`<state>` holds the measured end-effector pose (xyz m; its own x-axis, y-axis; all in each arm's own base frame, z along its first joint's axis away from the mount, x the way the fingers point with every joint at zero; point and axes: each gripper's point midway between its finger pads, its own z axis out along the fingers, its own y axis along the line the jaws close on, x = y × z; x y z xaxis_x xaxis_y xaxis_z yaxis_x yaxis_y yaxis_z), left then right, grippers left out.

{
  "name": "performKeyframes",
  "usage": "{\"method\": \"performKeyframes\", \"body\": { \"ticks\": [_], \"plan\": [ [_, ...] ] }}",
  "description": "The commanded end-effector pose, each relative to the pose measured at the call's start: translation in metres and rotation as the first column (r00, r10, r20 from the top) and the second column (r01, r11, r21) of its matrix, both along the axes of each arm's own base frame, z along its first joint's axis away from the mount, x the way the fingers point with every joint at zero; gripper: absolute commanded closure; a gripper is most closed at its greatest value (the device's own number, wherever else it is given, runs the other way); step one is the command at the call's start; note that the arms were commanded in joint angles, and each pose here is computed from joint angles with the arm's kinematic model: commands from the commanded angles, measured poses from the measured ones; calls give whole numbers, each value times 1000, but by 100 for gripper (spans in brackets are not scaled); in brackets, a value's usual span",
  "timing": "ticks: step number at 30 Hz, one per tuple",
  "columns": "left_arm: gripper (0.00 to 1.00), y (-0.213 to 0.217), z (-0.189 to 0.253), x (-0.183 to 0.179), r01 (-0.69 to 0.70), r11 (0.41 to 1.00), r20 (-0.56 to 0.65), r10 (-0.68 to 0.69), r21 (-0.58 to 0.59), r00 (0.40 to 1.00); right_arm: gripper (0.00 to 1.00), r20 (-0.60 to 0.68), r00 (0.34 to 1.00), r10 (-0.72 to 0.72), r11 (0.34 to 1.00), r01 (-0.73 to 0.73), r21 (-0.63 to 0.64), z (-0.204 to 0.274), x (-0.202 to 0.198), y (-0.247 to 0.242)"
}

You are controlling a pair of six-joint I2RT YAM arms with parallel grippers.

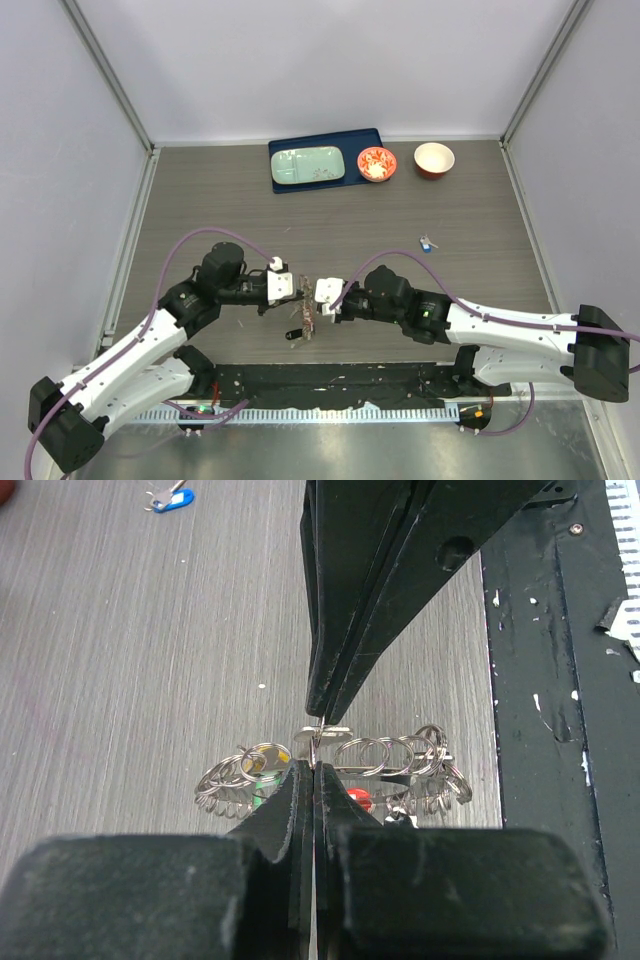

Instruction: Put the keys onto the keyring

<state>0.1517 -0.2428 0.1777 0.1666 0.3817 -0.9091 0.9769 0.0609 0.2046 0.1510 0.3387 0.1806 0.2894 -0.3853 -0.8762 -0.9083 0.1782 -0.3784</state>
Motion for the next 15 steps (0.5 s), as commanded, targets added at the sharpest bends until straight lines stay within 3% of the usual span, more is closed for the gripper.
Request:
{"method": "performKeyframes", "body": {
  "ticks": [1,15],
  "plan": [
    [100,-9,22,2,34,997,47,-31,-69,998,99,31,999,15,994,-19,109,34,-1,10],
    [100,-6,25,4,17,997,75,-10,-80,997,99,31,998,-61,997,59,52,20,9,-2]
  ]
}}
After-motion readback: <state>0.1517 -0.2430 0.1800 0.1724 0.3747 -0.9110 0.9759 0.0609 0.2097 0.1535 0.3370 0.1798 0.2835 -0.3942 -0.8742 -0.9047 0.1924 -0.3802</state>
